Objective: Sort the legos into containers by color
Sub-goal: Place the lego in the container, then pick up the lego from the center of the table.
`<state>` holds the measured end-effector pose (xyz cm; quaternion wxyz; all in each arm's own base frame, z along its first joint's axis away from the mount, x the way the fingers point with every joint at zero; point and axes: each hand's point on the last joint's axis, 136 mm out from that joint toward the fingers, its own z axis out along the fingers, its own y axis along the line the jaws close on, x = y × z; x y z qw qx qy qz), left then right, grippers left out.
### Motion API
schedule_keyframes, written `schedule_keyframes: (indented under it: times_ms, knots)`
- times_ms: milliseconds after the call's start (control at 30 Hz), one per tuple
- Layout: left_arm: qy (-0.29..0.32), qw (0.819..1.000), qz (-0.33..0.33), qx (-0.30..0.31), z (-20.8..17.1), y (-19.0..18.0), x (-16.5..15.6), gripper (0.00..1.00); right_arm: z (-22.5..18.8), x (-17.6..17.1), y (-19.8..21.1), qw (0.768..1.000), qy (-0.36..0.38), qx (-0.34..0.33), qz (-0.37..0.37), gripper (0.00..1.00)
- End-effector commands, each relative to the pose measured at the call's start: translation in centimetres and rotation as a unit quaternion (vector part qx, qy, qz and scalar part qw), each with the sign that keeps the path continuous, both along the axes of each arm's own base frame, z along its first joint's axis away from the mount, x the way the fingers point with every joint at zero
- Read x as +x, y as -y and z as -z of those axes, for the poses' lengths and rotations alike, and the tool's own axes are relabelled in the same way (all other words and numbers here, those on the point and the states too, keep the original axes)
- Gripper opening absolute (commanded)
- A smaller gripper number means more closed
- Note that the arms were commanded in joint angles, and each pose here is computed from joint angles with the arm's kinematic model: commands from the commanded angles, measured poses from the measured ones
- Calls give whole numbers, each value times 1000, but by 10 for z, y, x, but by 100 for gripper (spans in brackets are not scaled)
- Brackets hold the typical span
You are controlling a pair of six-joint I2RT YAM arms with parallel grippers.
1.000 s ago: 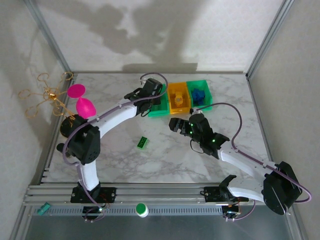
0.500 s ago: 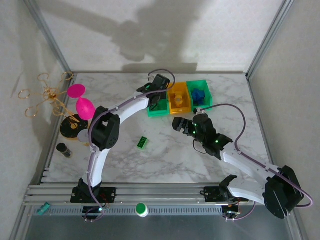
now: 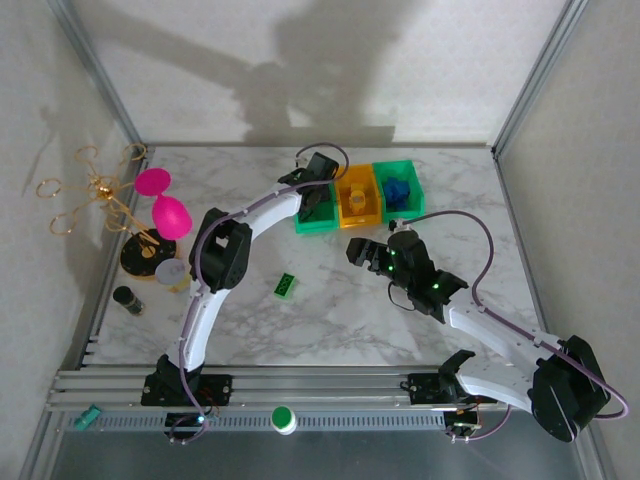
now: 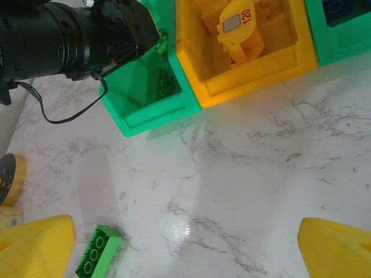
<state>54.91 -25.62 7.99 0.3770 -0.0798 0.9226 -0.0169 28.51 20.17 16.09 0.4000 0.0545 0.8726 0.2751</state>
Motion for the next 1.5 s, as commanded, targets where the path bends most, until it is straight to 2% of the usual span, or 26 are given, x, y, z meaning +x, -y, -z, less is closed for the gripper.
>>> schedule_keyframes:
  times_ms: [0, 300, 533, 667, 800, 1067, 1200, 1300, 1467]
  knots:
    - [-2, 1000, 2, 3, -5, 0, 2, 37, 1, 2, 6, 1000, 1, -2, 14, 99]
    - [13, 1000, 4, -9, -31, -1, -2, 47, -3, 4, 3, 1000, 3, 0, 10, 99]
    - [43, 998, 4, -41, -81, -3, -11, 48, -4, 3, 1, 1000, 3, 5, 6, 99]
    - [60, 996, 3, -64, -110, -10, -28, 48, -4, 4, 0, 1000, 4, 3, 1, 99]
    - [60, 995, 16, -83, -122, -17, -60, 48, -2, -1, -5, 1000, -2, 2, -16, 99]
    - [27, 997, 35, -65, -103, -50, -164, 49, 26, -27, -21, 997, -38, -21, -58, 99]
    - [-30, 998, 44, -44, -64, -70, -210, 49, 38, -40, -33, 995, -51, -20, -78, 99]
    - [-69, 995, 69, -31, -35, -72, -238, 53, 45, -46, -37, 995, -58, -13, -82, 99]
    - [-115, 986, 107, -55, 8, -60, -267, 59, 53, -46, -35, 995, -64, -16, -75, 99]
